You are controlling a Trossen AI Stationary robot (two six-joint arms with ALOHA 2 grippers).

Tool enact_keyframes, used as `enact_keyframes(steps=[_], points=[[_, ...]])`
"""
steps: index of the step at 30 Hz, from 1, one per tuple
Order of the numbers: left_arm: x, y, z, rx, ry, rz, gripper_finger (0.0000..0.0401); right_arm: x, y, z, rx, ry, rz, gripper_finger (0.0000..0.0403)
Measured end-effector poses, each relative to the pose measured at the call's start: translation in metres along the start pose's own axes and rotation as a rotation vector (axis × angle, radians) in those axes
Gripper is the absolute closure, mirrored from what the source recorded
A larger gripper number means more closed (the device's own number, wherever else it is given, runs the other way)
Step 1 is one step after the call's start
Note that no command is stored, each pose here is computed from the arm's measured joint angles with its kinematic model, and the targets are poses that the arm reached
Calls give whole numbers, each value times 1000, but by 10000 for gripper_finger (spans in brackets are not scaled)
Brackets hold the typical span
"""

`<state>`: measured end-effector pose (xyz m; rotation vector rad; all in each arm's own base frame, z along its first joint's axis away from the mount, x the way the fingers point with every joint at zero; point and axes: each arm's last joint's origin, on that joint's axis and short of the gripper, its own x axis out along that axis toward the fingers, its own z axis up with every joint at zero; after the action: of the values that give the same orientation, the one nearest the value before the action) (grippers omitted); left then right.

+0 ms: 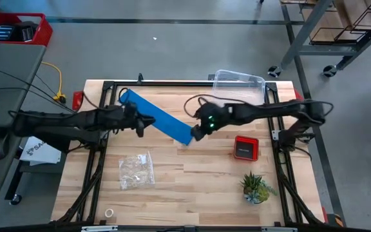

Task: Roll bandage
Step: Roll the blue bandage

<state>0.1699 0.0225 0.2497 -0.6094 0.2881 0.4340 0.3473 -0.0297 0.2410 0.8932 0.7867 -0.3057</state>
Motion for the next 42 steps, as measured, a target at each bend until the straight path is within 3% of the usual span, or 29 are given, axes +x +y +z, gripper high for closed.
enact_keyframes(steps=[4,8,14,21,26,35,42], points=[[10,12,-5,-69,73,101,244,34,-21,-5,321,34,-204,262],[16,18,-8,-132,103,158,219,61,-41,-5,551,107,-247,250],[23,18,-10,-147,103,182,213,81,-38,-5,662,61,-171,249],[26,19,-13,-144,131,194,213,78,-47,-15,848,37,-341,249],[28,22,-17,-135,172,220,213,80,-43,-9,948,-26,-272,249],[34,28,-28,-100,284,283,213,98,-46,-8,1068,-42,-223,249],[41,29,-34,-78,331,295,213,113,-54,-9,1087,-22,-216,249]])
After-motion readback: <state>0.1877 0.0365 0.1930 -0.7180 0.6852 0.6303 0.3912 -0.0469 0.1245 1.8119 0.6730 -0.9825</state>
